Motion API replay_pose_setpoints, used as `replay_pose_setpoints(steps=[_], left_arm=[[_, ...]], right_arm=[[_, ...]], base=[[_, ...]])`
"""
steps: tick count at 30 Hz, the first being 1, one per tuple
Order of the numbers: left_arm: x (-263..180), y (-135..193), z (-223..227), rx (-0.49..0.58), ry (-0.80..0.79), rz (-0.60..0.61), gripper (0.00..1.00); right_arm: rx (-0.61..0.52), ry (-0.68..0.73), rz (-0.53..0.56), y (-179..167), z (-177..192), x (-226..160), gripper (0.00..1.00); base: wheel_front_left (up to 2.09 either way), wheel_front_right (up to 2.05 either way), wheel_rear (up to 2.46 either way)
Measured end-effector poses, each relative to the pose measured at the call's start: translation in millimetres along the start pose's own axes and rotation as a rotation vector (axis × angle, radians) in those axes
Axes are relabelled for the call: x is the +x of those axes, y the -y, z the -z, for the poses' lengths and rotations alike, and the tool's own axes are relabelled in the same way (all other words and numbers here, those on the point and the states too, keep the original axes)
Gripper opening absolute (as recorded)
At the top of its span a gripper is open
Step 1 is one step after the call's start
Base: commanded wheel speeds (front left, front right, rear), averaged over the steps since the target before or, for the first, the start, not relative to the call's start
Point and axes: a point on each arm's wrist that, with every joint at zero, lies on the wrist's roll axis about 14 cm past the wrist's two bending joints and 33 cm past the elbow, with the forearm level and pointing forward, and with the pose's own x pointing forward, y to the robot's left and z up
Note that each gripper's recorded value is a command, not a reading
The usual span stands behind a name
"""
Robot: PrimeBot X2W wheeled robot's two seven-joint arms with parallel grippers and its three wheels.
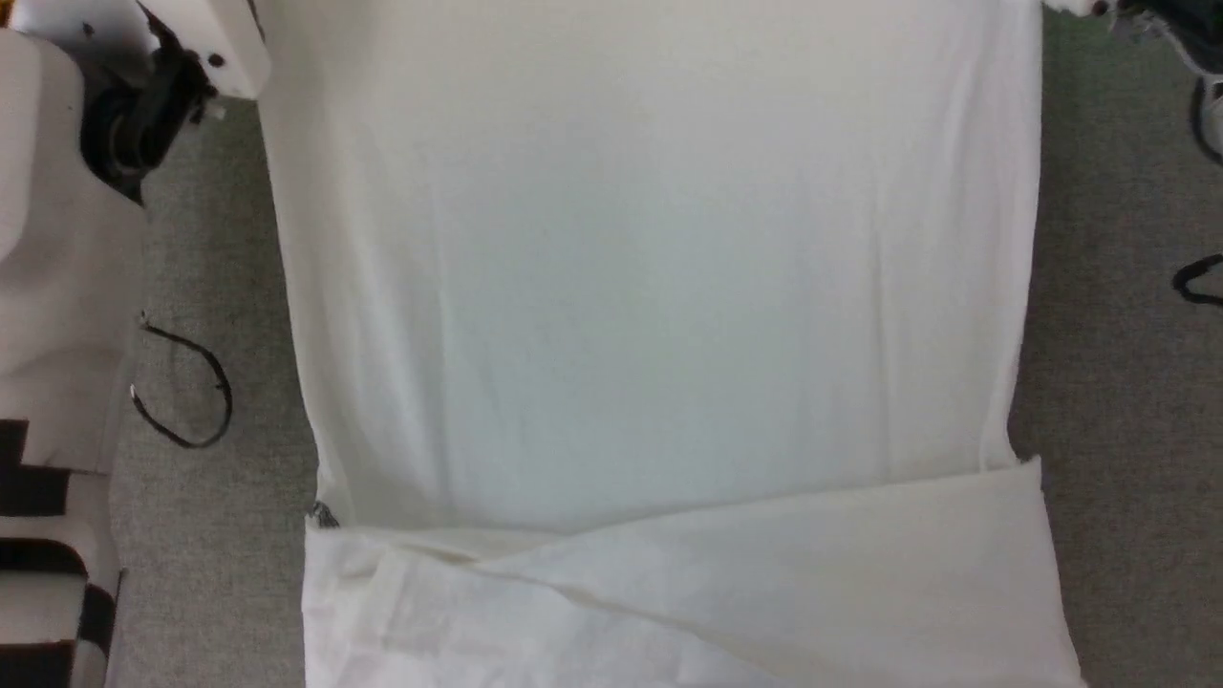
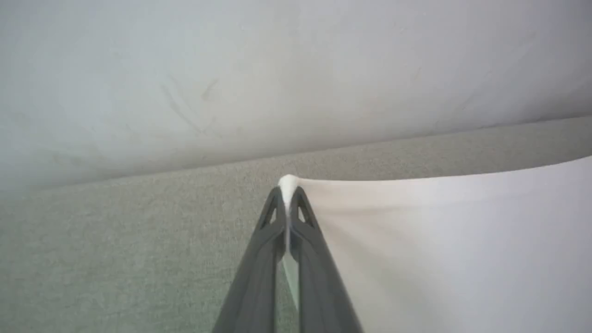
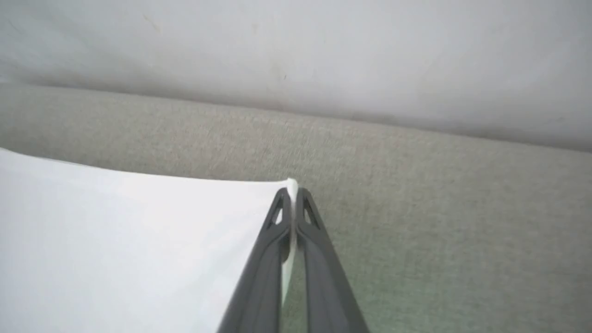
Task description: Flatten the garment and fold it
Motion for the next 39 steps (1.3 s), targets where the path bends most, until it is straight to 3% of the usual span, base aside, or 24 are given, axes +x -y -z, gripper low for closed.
replay_pose_setpoints(steps=[5, 9, 15, 19, 24, 32, 39], left_arm=[[-14, -5, -66, 0.054, 0.218, -0.024, 0.00], [-33, -2, -117, 0.074, 0.381, -0.030, 0.00], [-67, -1, -151, 0.066, 0.502, -0.039, 0.00], [-93, 0, -130, 0.049, 0.523, -0.052, 0.00], [-131, 17, -80, 0.029, 0.481, -0.043, 0.00], [-200, 41, 3, -0.052, 0.350, -0.066, 0.00], [-246, 69, 83, -0.114, 0.097, -0.044, 0.00]], right_arm=[[-0.020, 0.287, 0.078, 27, -70, -42, 0.00], [-0.039, 0.475, 0.104, 30, -117, -82, 0.00], [-0.122, 0.601, 0.081, 9, -141, -127, 0.00], [-0.194, 0.581, 0.067, 1, -111, -142, 0.00], [-0.249, 0.499, 0.038, -2, -48, -159, 0.00], [-0.155, 0.405, -0.001, -5, 52, -190, 0.00], [-0.047, 0.316, 0.031, -3, 125, -224, 0.00]], base=[[0.00, 0.00, 0.00], [0.00, 0.00, 0.00], [0.00, 0.00, 0.00], [0.00, 0.00, 0.00], [0.00, 0.00, 0.00], [0.00, 0.00, 0.00], [0.00, 0.00, 0.00]])
